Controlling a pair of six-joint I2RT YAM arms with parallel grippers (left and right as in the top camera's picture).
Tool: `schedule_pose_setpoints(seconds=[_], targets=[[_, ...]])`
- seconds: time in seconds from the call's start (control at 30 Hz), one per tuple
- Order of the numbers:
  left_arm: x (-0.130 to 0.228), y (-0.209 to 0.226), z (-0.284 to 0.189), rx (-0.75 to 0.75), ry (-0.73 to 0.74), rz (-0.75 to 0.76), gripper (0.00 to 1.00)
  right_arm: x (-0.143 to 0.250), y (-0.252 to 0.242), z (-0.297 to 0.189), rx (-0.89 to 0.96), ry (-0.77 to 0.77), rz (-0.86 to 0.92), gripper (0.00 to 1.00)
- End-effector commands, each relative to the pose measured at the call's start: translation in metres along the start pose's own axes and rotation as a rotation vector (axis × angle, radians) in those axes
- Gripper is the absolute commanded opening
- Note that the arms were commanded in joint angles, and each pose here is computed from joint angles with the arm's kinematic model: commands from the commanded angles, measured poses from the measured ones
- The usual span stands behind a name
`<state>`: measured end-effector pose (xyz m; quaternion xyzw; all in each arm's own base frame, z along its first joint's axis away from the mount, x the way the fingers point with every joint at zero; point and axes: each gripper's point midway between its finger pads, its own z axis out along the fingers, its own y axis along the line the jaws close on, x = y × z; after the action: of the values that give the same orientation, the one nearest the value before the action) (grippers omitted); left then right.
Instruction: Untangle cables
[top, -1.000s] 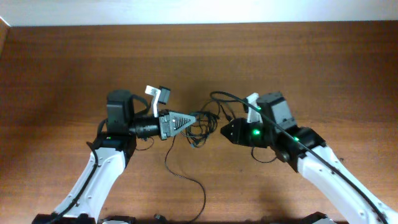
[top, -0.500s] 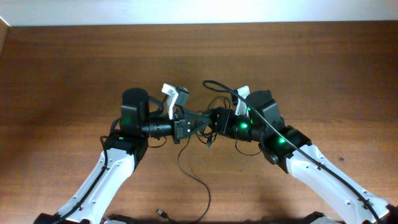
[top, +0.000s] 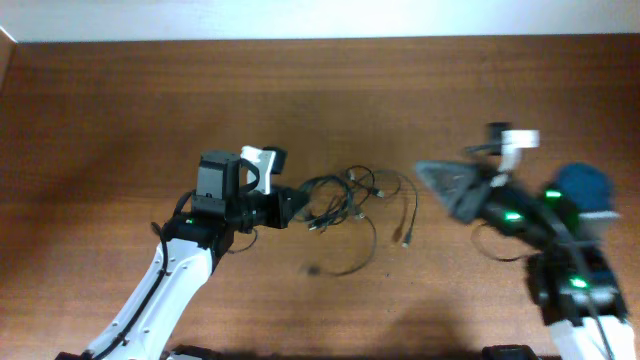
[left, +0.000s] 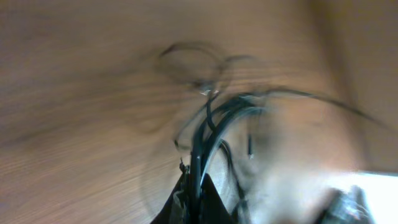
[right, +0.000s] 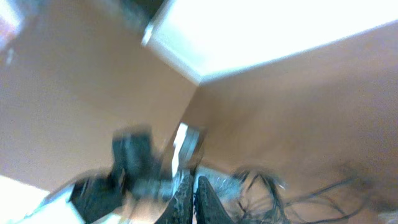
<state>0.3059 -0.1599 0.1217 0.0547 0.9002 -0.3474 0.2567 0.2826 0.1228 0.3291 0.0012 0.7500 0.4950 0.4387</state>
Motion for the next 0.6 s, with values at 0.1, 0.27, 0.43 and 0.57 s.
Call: schedule_pose_setpoints(seconds=[0.1, 0.27, 0.43, 0.57], targets=[[-0.027, 0.062, -0.013, -0.345, -0.182, -0.154, 0.0, 0.005, -0.062, -0.034, 0.221, -0.007, 0.124, 0.39], [-0.045, 0.0, -0.004, -0.011, -0.192, -0.04, 0.0, 0.107, -0.08, 0.022, 0.303, 0.397, 0.261, 0.52], [-0.037, -0.018, -0.003, 0.094, -0.141, -0.032, 0.0, 0.167, -0.072, 0.132, 0.069, 0.562, 0.07, 0.59], [-0.034, -0.022, -0.003, 0.12, -0.127, -0.03, 0.0, 0.176, -0.076, 0.148, 0.011, 0.576, 0.064, 0.45]])
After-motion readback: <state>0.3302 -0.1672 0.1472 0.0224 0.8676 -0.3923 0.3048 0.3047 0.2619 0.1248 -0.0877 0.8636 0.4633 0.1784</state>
